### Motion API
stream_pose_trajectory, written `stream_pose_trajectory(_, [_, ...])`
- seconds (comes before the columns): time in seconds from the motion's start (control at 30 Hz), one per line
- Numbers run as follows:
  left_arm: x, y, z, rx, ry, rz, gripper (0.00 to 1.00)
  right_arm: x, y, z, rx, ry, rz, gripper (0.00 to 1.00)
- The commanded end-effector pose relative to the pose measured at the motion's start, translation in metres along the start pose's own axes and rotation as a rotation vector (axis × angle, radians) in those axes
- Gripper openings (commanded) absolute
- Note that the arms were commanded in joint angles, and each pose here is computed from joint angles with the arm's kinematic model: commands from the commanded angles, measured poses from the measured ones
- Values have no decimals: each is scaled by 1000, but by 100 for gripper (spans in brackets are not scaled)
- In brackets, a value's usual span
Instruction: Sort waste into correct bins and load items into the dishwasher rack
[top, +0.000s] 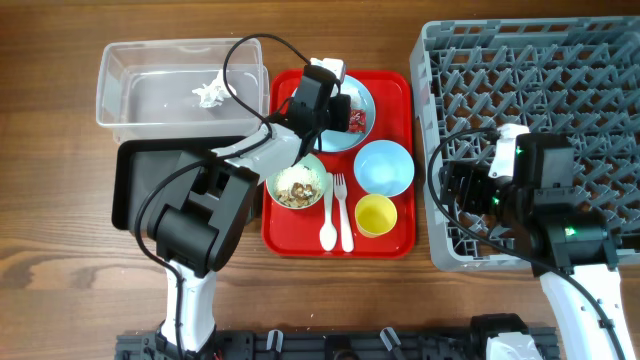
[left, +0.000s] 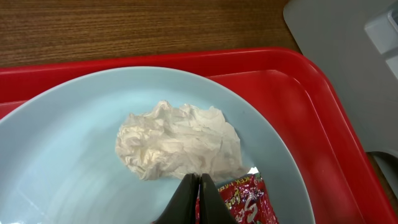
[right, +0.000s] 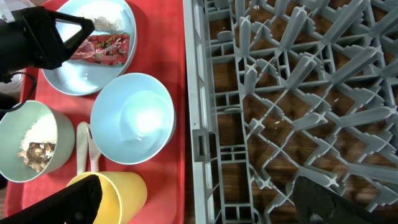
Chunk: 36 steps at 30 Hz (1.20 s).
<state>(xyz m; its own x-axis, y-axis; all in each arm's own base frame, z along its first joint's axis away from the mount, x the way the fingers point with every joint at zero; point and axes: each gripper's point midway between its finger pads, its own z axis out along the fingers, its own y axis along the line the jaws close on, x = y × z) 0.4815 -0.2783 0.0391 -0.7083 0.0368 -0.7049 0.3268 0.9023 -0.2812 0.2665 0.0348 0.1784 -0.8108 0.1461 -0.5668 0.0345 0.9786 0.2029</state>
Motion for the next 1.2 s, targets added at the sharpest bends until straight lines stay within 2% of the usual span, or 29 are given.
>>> stream_pose_trajectory(0.0, [2,1,2,-2,6,4,4,-8,-1,-4,11,-23,-10,100])
stream_pose_trajectory(0.2, [-36,-13,-31,20,-72,10,4,-8,-1,-4,11,-23,-11,99])
stream_pose_trajectory(0.33, [-60,-8,-69,-36,-104,1,4,-8,-1,-4,11,-23,-11,100])
stream_pose_trajectory(0.47, [-67,1,-88,-56,-97,-17,4,-8,-1,-4,11,-22,-11,100])
stream_pose_trajectory(0.5, [-69,2,-88,-56,-105,-18,12,-8,-1,-4,11,-22,-11,100])
stream_pose_trajectory(0.57, [-73,3,-86,-56,-123,-18,47,-8,-1,-4,11,-23,-11,100])
stream_pose_trajectory(0.6, [-74,3,-84,-54,-129,-18,49,-8,-1,-4,11,-23,-10,100])
stream_pose_trajectory(0.67, [-76,3,-78,-48,-149,-16,60,-8,-1,-4,11,-23,-11,100])
stream_pose_trajectory(0.8, [-70,7,-58,-46,-156,-11,63,-8,-1,-4,11,-23,-10,100])
stream_pose_trajectory(1.03, [-30,13,-11,-31,-86,-9,68,-8,-1,-4,11,-23,-10,100])
stream_pose_trajectory(1.17, [-19,8,4,-17,-88,2,70,-8,-1,-4,10,-22,-10,100])
